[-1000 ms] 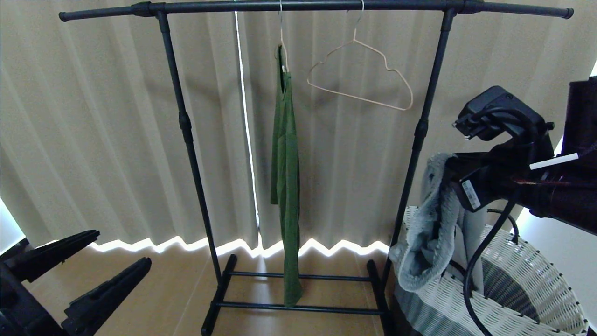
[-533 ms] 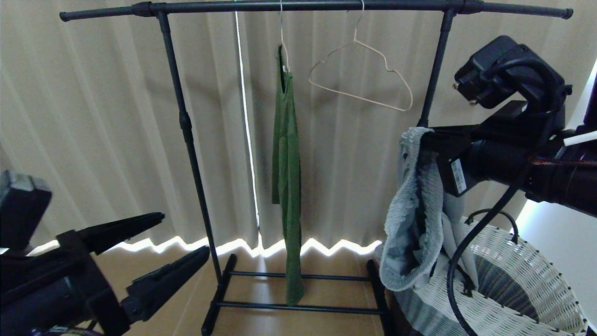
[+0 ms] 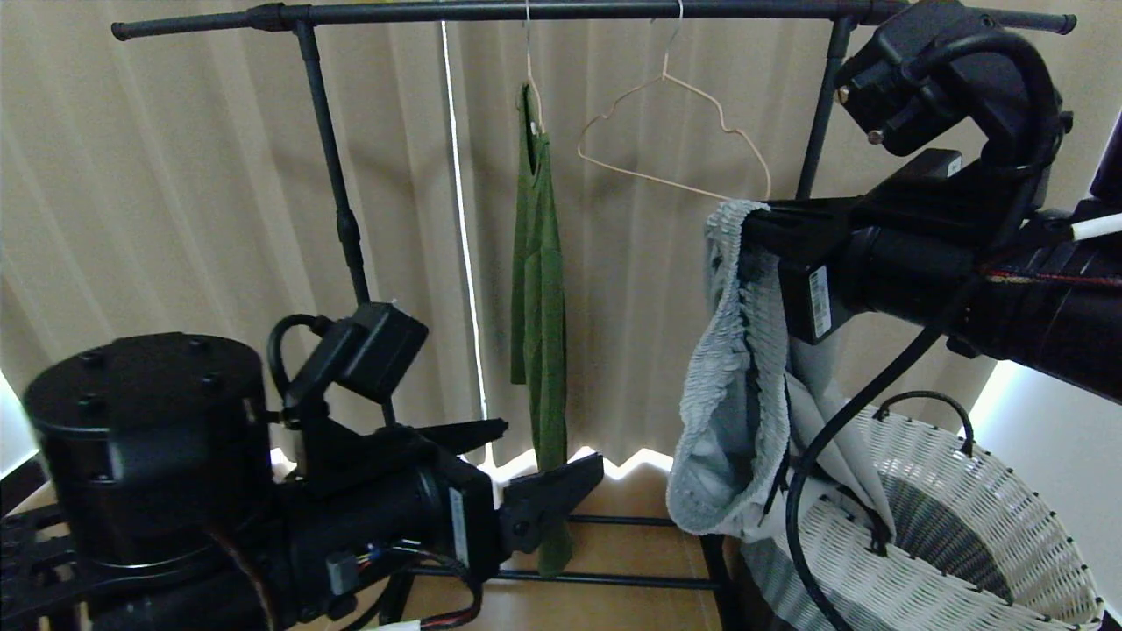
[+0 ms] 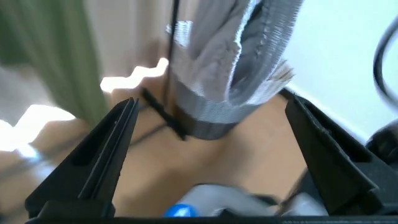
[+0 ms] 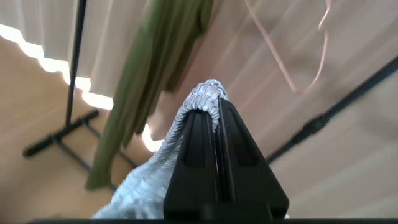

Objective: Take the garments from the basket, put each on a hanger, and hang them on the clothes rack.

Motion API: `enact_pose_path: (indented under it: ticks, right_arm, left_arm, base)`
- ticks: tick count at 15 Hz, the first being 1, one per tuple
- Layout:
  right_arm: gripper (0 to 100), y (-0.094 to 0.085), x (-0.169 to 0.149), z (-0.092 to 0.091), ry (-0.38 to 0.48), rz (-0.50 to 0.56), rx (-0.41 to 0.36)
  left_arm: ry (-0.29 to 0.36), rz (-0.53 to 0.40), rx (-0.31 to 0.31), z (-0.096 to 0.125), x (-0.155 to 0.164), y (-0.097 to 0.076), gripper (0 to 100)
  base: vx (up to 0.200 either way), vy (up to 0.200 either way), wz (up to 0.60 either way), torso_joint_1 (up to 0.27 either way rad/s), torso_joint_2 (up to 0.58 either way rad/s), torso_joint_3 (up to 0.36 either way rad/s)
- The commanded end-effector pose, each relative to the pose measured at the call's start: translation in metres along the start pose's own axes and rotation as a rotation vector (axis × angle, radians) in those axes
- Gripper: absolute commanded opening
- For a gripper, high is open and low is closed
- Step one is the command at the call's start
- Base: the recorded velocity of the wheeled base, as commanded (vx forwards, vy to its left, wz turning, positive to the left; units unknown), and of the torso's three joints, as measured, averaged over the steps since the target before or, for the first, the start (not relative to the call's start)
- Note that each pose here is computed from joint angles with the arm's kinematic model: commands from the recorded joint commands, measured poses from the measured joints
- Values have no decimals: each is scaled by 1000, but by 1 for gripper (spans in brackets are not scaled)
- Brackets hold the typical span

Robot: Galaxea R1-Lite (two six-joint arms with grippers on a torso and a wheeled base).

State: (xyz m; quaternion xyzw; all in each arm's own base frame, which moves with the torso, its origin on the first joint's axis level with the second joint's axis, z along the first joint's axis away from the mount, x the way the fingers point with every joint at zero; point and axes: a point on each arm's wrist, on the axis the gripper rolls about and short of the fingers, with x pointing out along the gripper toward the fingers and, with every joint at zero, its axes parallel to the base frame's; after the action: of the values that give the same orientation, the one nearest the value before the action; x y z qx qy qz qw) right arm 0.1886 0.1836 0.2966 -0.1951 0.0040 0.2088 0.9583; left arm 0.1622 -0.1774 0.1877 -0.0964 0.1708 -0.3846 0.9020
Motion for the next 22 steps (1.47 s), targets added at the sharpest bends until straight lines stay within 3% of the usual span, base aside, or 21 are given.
enact_pose_path:
  ticks: [1, 5, 8, 11, 16, 20, 21, 22]
  right_arm:
    - [0, 11, 5, 5, -29, 26, 2]
    - [0, 21, -3, 23, -93, 71, 17]
    - [0, 25, -6, 25, -100, 85, 17]
    - [0, 24, -8, 25, -104, 85, 19]
    - [0, 24, -8, 25, -108, 86, 22]
    - [0, 19, -15, 29, -125, 78, 30]
    - [0, 17, -16, 30, -129, 76, 32]
    - [0, 17, -17, 29, -129, 76, 32]
  left_arm:
    - [90, 50, -7, -24, 36, -1, 100]
    - [117, 74, -11, -37, 58, 4, 100]
    - [97, 152, -16, -44, 81, 16, 100]
    - [96, 171, -22, -51, 95, 24, 100]
    - [71, 149, -24, -46, 103, 21, 100]
    - [113, 168, -20, -58, 100, 24, 100]
    - [116, 169, -15, -59, 97, 25, 0]
    - [110, 168, -14, -57, 97, 24, 0]
  base:
    - [0, 0, 0, 0, 0, 0]
    - [0, 0, 0, 0, 0, 0]
    - [0, 0, 0, 0, 0, 0]
    - [0, 0, 0, 0, 0, 0]
    - [0, 0, 0, 0, 0, 0]
    - [0, 0, 0, 0, 0, 0]
    - [0, 0, 0, 0, 0, 0]
    - [0, 0, 0, 0, 0, 0]
